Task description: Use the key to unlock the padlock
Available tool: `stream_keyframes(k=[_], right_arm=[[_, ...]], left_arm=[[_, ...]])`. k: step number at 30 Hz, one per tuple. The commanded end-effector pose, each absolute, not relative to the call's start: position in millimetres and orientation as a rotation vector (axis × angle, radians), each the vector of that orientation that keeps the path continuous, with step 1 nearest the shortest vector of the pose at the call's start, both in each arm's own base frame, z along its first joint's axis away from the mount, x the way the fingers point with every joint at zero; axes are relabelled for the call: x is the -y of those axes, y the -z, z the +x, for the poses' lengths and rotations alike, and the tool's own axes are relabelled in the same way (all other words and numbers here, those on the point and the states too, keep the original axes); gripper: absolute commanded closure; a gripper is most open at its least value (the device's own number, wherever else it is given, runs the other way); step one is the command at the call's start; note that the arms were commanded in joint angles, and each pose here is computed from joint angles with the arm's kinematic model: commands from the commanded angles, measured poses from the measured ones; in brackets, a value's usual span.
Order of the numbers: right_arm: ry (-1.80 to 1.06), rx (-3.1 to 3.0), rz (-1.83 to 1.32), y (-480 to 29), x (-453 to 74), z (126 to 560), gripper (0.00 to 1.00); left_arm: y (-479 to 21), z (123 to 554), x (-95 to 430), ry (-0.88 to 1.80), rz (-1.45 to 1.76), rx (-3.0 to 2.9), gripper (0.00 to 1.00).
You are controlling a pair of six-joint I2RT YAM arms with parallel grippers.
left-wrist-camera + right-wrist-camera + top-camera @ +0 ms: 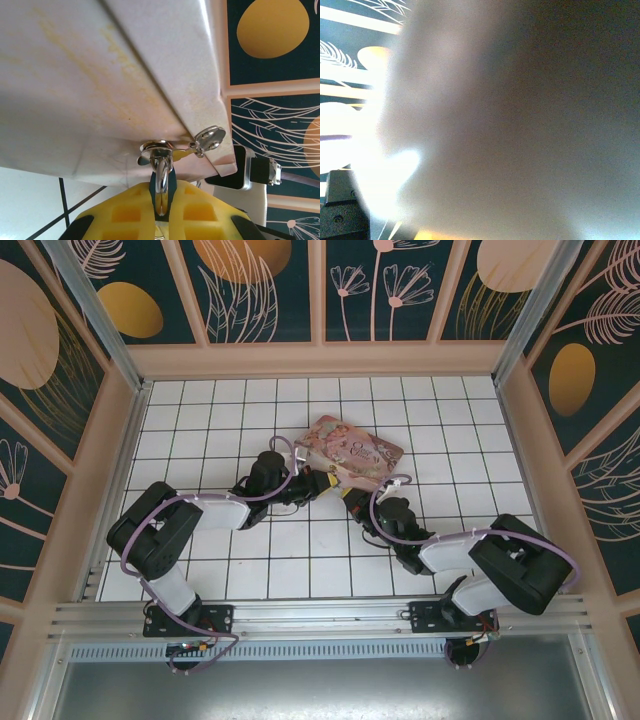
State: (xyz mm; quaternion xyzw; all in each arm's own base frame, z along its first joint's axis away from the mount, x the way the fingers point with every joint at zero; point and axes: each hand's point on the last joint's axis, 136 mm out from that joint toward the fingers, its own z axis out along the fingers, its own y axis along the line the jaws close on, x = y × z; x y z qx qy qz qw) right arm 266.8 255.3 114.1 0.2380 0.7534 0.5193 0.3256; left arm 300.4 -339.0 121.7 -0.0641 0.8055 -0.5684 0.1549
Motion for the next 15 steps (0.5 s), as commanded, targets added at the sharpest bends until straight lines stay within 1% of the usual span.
stream_keyframes(k=[1, 7, 8, 15], right_arm=[[-1.433, -1.917, 0.584, -136.2, -261.9, 265.1, 1.0], [-1.423, -1.919, 0.585, -136.4, -259.3, 263.8, 1.0], [-1.422, -1.916, 0.585, -137.3, -258.7, 263.7, 1.0], [-1.416, -1.913, 0.58, -140.1, -260.1, 266.0, 1.0]], left_arm=[[-134.6, 303.2, 342.8, 1.656, -0.136, -2.241, 1.0], [-130.4, 302.8, 341.2, 1.641, -0.137, -2.249, 1.0], [-119.4, 303.2, 341.2, 1.629, -0.153, -2.275, 1.0], [-121.6, 302.6, 342.4, 1.642, -0.149, -2.27, 1.0]])
